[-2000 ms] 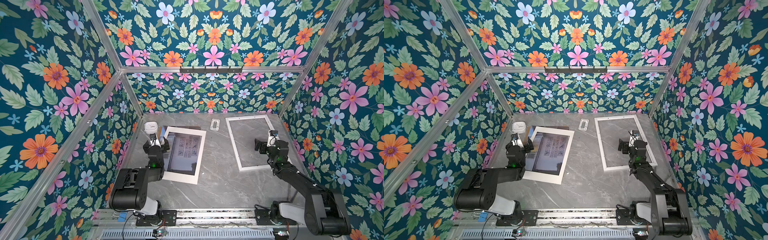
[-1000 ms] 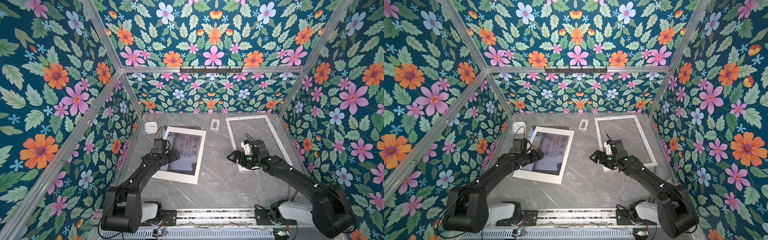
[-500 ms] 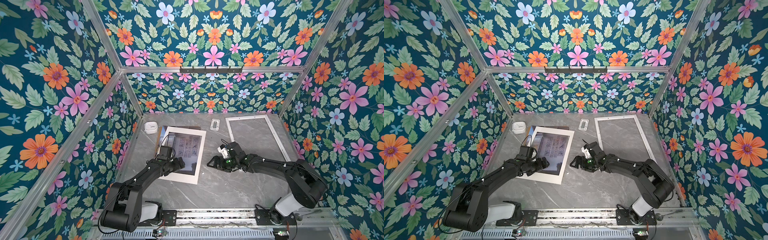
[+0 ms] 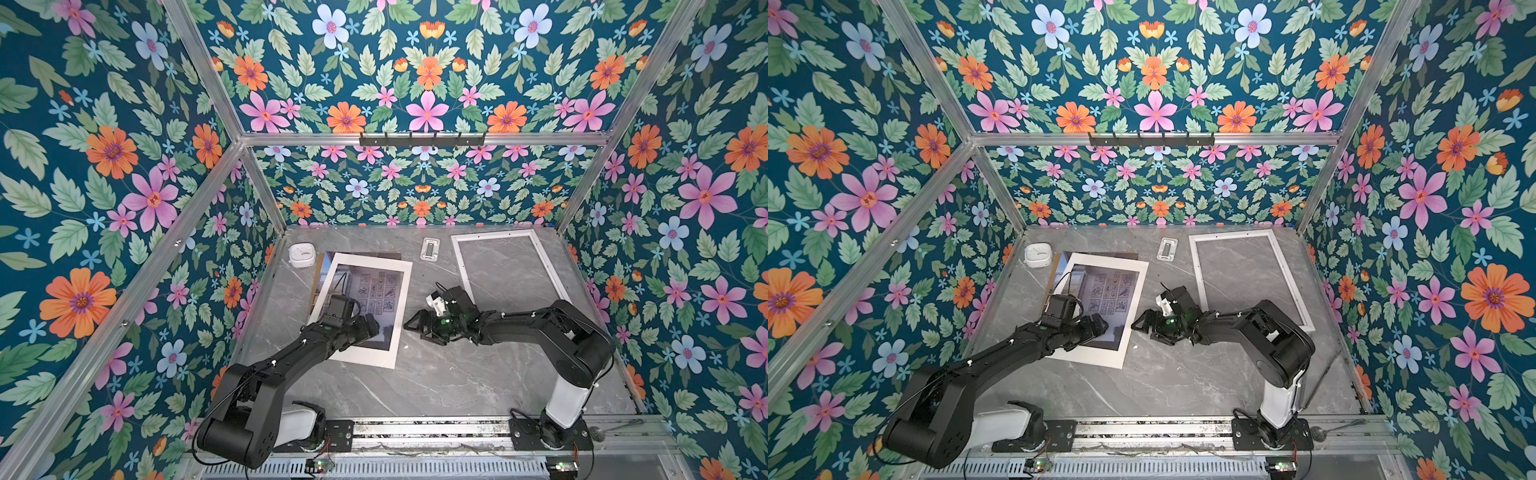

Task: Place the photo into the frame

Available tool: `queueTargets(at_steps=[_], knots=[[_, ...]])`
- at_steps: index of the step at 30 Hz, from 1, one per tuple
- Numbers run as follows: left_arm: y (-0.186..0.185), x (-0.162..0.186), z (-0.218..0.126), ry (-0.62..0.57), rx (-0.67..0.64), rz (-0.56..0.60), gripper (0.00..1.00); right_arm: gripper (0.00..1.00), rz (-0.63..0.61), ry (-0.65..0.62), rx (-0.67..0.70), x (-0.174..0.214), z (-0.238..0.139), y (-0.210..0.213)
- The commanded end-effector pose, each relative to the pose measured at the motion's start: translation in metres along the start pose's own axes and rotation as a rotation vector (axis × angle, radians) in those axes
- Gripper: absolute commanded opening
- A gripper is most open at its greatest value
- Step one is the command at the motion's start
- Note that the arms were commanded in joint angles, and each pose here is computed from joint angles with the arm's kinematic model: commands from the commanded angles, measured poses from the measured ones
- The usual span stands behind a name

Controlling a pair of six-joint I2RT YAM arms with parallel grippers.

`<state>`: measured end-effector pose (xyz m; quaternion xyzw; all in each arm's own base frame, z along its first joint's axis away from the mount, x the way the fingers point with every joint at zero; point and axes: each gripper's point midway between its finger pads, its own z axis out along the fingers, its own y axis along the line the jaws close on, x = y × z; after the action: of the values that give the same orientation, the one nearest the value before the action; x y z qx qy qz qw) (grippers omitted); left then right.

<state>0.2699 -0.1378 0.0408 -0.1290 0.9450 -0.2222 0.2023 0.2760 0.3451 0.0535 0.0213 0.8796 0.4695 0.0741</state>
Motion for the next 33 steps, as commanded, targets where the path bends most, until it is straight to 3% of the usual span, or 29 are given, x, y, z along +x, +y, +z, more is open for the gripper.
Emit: queueTargets(at_steps=[1, 14, 27, 33], knots=[[0.006, 0.023, 0.002, 0.1, -0.028, -0.041, 0.94, 0.9, 0.042, -0.018, 0.012, -0.002, 0.003, -0.007], [-0.009, -0.016, -0.009, 0.03, -0.08, 0.043, 0.94, 0.84, 0.123, -0.063, -0.031, -0.012, 0.018, -0.015], [0.012, 0.006, 0.013, 0.112, -0.13, 0.025, 0.94, 0.77, 0.23, -0.103, -0.038, -0.021, 0.03, -0.028], [0.021, 0.014, 0.018, 0.137, -0.156, 0.017, 0.93, 0.76, 0.238, -0.103, -0.133, -0.025, 0.035, -0.017]])
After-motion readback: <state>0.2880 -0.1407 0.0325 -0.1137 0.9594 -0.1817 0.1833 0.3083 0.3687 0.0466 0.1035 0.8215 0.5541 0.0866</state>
